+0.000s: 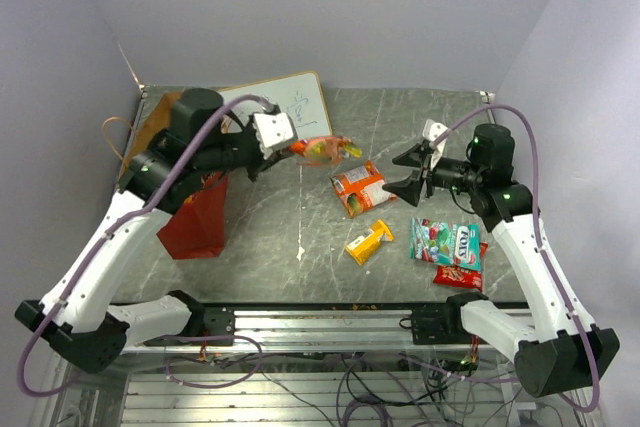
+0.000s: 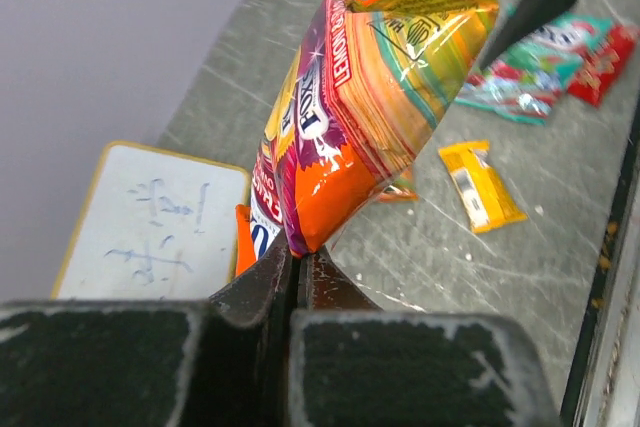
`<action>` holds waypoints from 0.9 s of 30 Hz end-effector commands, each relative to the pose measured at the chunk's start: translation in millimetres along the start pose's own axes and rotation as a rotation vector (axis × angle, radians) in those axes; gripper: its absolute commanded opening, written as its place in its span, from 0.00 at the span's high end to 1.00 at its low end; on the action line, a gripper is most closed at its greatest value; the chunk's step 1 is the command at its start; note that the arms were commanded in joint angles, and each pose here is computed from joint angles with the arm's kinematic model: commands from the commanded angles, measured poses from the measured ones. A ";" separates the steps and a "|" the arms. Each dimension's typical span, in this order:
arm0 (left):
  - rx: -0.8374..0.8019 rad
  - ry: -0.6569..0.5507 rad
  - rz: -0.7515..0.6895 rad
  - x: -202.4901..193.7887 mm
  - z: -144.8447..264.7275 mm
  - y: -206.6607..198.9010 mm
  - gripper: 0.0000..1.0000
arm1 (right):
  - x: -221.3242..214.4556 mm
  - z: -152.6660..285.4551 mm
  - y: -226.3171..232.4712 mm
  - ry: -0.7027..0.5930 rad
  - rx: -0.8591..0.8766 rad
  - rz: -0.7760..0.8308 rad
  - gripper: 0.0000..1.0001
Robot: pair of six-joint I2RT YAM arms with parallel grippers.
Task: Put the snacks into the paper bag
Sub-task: Place the snack at the center of the board.
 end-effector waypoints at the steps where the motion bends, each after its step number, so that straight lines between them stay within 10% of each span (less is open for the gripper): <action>1: 0.186 -0.175 0.053 57.6 51.3 25.6 0.93 | -40.2 -4.9 -4.3 0.092 -0.033 -0.004 0.35; 13: 0.751 -0.128 0.143 54.0 166.8 89.9 0.93 | -55.6 -0.2 -2.2 0.116 -0.093 0.015 0.33; 27: 0.950 0.367 0.256 -53.8 193.7 105.3 0.93 | -51.5 1.6 6.8 0.092 -0.065 0.028 0.33</action>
Point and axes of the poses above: each gripper's point midway between its finger pads, its own z axis back along the fingers, its own y axis along the line the jaws close on, x = y × z, the point moved 1 cm from there along z, back along the fingers, and after that the axes turned 8 degrees about z, right-handed, at the moved point
